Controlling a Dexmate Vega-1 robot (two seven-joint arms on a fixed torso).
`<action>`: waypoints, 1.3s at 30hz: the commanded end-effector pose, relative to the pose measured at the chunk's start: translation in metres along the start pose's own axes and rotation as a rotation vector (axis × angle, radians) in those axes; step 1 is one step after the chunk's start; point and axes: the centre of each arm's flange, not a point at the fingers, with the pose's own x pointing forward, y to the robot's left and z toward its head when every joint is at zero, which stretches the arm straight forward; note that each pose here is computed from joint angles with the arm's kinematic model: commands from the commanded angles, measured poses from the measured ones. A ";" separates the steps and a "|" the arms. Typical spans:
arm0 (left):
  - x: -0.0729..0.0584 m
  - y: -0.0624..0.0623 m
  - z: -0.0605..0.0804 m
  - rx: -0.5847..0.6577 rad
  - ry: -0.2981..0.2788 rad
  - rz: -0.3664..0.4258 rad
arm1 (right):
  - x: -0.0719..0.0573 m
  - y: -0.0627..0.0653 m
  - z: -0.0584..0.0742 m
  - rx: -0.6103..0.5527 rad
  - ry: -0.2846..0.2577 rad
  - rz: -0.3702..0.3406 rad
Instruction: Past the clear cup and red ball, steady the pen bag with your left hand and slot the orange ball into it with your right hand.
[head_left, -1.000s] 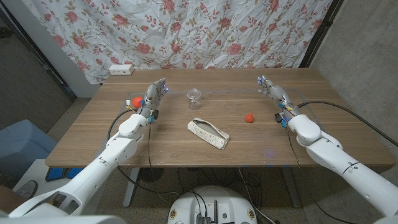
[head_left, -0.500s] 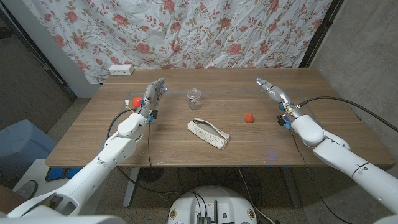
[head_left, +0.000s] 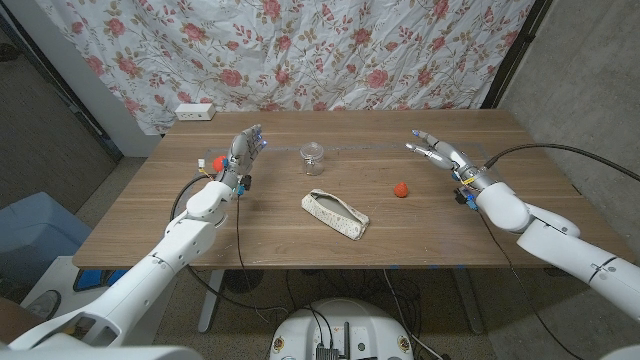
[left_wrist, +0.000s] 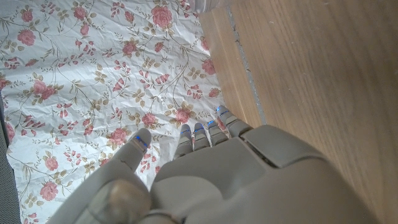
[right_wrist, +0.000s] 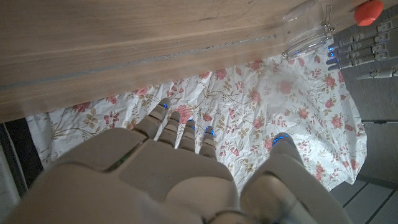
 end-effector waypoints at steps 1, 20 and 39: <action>-0.002 0.003 0.004 0.015 0.000 0.019 | -0.004 -0.010 0.010 -0.193 0.038 0.109; -0.004 0.003 0.006 0.021 -0.001 0.037 | -0.002 -0.022 0.032 -0.364 0.096 0.280; -0.007 0.009 0.016 0.061 0.009 0.048 | 0.003 -0.024 0.042 -0.478 0.172 0.442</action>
